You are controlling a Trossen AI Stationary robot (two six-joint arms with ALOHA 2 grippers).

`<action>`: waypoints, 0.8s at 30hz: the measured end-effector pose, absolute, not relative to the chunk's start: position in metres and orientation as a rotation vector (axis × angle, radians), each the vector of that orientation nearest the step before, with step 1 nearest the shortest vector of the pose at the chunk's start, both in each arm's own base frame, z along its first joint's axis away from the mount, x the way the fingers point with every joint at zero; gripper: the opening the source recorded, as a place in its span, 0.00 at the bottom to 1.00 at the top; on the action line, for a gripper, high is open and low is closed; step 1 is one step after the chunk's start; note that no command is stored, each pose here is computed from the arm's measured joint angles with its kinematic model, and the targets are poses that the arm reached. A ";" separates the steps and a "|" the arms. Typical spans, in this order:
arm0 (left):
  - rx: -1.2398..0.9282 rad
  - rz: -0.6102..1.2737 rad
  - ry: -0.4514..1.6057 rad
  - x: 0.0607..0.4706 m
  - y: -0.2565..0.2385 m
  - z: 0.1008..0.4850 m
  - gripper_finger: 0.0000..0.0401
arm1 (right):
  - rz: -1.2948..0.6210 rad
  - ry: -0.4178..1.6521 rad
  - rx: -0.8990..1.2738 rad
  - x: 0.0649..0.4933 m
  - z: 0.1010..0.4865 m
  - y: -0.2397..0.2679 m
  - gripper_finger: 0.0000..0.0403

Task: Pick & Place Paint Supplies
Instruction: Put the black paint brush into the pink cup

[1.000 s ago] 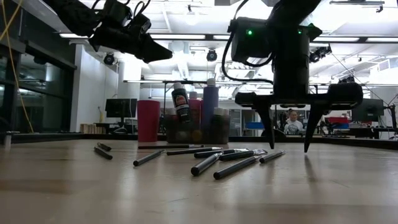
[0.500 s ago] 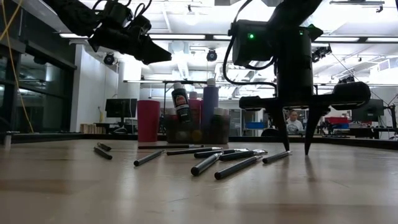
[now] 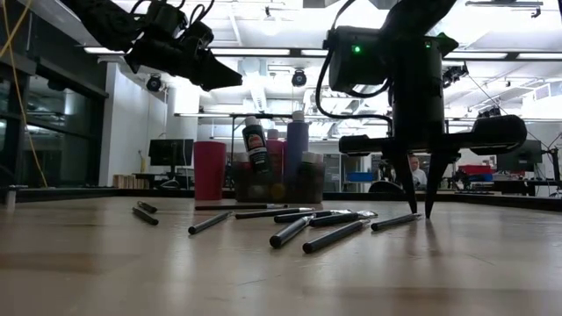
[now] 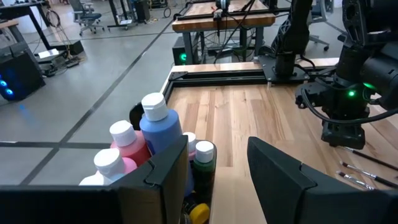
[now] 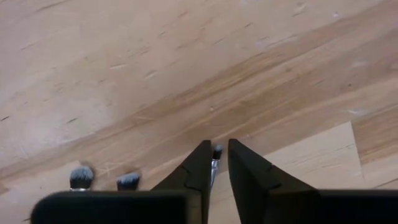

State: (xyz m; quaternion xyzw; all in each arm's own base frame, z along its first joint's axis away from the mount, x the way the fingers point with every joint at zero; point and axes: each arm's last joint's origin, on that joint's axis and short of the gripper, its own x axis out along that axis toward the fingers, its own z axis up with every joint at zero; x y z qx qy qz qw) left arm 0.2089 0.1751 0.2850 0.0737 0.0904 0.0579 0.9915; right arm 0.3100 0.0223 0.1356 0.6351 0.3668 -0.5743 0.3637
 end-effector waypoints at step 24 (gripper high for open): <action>0.125 0.119 0.178 0.209 0.175 0.285 0.40 | -1.324 0.834 1.400 0.300 0.171 0.015 0.01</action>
